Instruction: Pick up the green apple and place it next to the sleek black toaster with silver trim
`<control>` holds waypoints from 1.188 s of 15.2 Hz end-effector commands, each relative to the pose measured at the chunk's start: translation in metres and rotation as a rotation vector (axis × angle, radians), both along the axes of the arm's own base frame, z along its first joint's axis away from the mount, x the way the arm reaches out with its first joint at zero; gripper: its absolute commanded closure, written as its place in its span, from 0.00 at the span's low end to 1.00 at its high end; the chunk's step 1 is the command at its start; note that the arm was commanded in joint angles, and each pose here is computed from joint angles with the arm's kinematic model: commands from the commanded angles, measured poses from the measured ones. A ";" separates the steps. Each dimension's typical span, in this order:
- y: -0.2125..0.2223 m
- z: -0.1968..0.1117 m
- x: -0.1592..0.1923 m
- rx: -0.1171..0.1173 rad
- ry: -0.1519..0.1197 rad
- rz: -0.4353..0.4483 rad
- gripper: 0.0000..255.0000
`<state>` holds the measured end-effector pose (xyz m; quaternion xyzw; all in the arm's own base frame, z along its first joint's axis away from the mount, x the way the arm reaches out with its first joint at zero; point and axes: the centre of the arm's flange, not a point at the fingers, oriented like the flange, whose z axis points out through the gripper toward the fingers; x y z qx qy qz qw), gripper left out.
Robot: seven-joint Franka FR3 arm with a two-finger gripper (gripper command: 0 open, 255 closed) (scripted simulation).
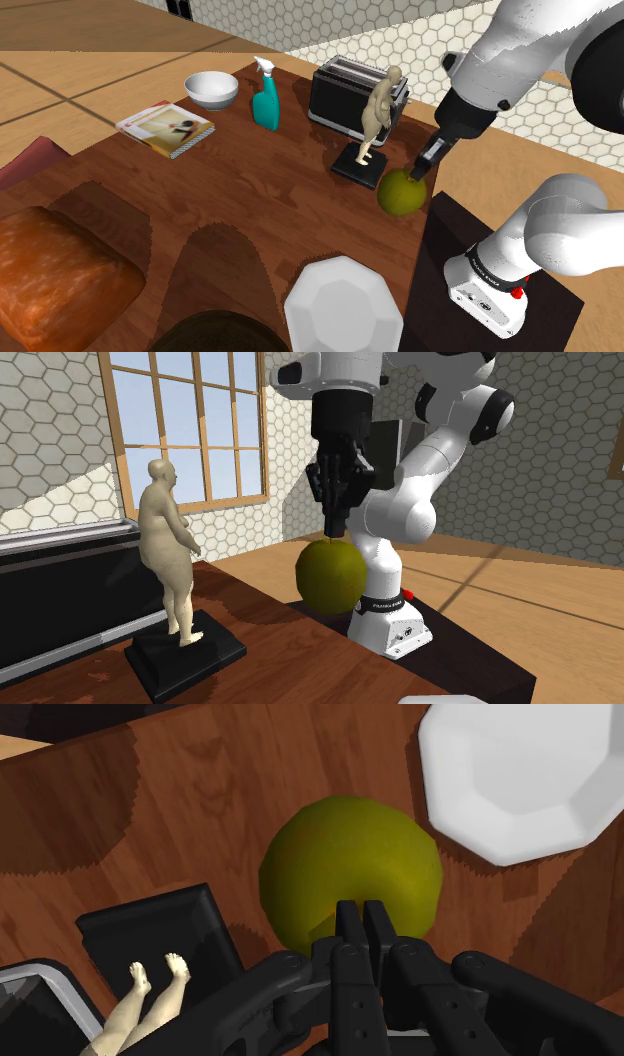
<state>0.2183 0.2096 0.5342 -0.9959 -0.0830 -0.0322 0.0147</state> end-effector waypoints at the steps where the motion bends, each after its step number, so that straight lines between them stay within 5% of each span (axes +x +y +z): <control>1: 0.000 0.010 0.000 0.000 0.000 0.000 1.00; 18: 0.000 0.100 0.000 0.000 0.000 0.000 1.00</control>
